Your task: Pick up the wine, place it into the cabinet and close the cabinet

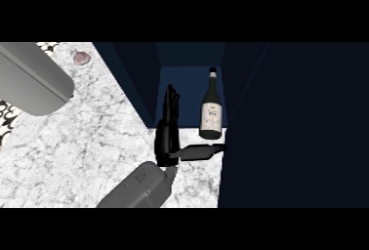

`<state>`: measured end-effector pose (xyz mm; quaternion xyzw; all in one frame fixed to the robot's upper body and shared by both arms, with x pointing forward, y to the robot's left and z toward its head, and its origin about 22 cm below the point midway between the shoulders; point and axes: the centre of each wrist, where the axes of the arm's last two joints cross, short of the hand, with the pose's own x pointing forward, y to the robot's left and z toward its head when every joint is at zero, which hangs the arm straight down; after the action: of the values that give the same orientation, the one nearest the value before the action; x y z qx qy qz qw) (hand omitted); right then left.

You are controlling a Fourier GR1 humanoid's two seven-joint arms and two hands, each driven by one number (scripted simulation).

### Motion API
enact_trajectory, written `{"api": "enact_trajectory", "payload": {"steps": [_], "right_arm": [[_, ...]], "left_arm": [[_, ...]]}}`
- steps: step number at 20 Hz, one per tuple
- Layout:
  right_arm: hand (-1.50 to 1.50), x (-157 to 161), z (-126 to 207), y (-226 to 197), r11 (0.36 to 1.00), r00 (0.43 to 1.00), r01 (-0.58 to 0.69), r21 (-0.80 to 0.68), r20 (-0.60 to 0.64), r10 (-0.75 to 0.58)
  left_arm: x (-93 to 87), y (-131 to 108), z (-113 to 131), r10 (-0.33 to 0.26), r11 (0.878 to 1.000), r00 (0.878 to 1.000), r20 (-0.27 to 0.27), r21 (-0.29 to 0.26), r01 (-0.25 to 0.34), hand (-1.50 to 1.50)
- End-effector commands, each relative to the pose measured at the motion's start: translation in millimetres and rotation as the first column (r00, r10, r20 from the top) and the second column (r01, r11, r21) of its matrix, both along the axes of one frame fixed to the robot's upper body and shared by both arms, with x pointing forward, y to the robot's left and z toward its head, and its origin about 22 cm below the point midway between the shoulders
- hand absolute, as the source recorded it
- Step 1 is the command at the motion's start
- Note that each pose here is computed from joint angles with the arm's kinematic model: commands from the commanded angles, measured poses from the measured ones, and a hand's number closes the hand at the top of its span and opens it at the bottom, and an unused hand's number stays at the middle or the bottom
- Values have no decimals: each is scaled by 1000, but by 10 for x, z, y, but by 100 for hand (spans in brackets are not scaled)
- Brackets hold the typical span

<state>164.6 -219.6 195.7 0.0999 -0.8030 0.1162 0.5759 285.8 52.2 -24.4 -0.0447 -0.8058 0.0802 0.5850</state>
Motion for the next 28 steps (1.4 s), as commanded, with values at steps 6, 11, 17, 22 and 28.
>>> {"api": "enact_trajectory", "payload": {"steps": [6,11,17,22,28], "right_arm": [[-150,-272,194,-70,999,999,-4,34,51,2],[-150,-269,132,-115,1000,999,-17,15,47,16],[-150,-251,68,-62,997,997,-74,11,19,74],[150,-183,76,-27,988,988,-153,-3,-35,152],[150,-198,8,-39,981,984,-176,-81,-22,175]], "left_arm": [[-678,0,224,28,998,1000,8,-52,-28,-150],[-960,126,282,76,997,997,18,-30,-75,-150],[-1350,424,368,1,998,999,52,-59,2,-150],[-1596,685,529,-63,996,997,45,-61,66,-150],[-1698,1124,579,-139,988,988,60,-57,142,-150]]}}
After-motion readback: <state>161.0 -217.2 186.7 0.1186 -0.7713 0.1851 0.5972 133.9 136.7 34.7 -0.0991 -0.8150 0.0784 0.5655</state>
